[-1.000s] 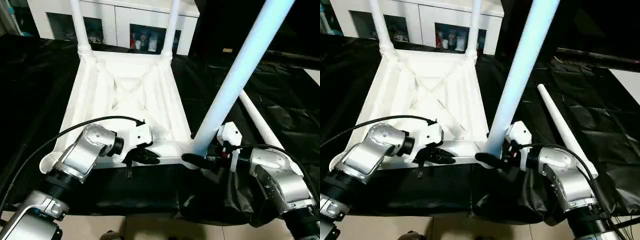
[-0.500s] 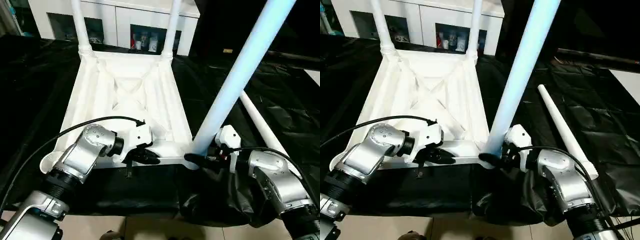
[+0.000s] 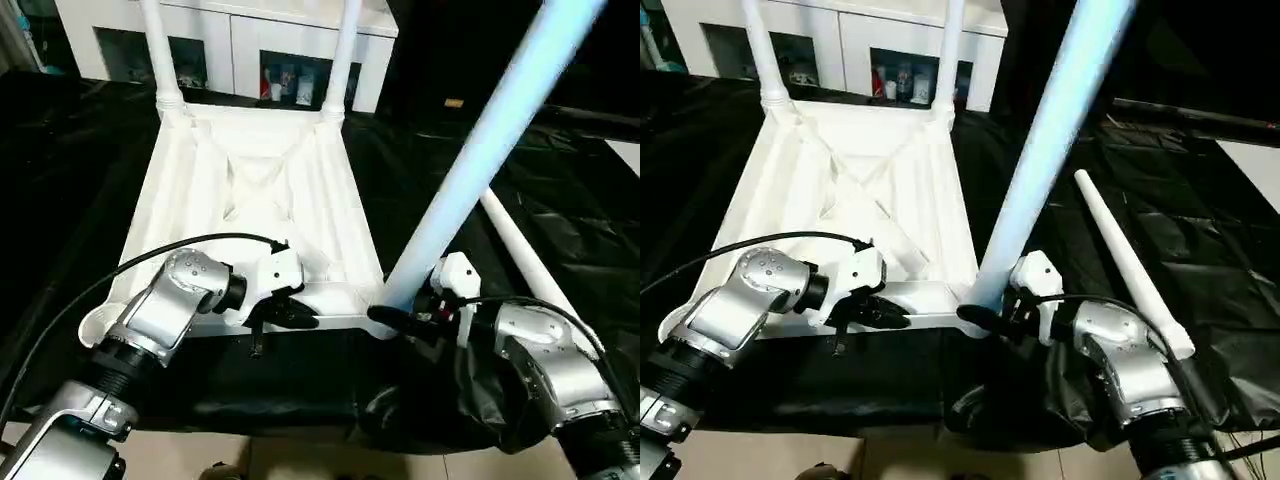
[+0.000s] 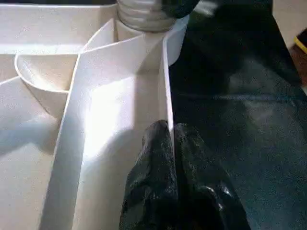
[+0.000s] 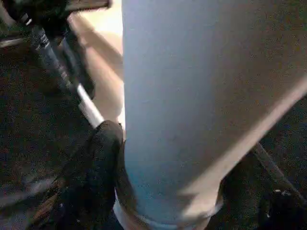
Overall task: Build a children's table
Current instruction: Rotate leg to tighten
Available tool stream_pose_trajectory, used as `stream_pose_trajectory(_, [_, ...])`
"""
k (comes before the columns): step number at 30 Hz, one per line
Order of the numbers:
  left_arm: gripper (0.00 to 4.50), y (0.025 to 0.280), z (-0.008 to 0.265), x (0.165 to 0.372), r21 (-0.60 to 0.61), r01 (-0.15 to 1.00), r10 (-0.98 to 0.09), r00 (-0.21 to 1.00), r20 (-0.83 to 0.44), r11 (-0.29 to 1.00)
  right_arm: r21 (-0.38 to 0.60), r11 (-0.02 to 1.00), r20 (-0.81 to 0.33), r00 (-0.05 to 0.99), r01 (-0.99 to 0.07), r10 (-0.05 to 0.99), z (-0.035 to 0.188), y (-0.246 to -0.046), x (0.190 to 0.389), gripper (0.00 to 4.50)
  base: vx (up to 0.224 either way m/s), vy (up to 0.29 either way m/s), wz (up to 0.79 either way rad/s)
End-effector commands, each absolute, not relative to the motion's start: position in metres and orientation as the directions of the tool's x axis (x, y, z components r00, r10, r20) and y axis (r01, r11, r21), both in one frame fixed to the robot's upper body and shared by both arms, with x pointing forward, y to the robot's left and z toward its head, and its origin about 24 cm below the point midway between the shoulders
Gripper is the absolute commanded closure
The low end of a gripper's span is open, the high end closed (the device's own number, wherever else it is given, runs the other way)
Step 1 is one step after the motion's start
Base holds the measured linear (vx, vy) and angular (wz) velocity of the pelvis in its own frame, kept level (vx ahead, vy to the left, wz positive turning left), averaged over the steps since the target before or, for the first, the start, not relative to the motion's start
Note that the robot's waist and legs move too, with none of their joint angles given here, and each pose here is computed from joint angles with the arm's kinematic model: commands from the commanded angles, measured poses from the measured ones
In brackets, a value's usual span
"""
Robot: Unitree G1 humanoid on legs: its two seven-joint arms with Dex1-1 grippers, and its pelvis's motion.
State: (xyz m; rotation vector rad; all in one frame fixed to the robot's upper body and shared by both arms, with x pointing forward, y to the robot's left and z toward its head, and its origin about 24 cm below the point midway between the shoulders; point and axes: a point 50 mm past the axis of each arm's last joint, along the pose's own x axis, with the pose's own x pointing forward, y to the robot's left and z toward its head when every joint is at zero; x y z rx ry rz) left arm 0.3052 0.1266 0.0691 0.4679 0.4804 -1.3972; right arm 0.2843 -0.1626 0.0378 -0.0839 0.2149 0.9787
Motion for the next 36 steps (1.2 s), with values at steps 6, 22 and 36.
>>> stream_pose_trajectory(6, [4.50, 0.083, 0.076, 0.317, 0.034, 0.976, -0.868, 0.207, -0.452, 0.215, 0.192, 0.840, -0.308, 0.781, -0.508, 0.543, -0.001, -0.157, 0.307, 1.87, -0.009, 0.001, -0.02])
stream_pose_trajectory(22, [4.50, 0.029, 0.064, 0.322, 0.142, 0.874, -0.721, 0.467, -0.511, 0.465, 0.294, 0.942, -0.446, 0.848, -0.163, 0.286, -0.009, -0.114, 0.339, 1.88, 0.000, 0.000, 0.00])
stream_pose_trajectory(36, [4.50, 0.045, 0.066, 0.327, 0.174, 0.870, -0.694, 0.476, -0.540, 0.461, 0.311, 0.909, -0.346, 0.858, -0.278, 0.380, 0.010, -0.111, 0.351, 0.98, 0.000, 0.000, 0.00])
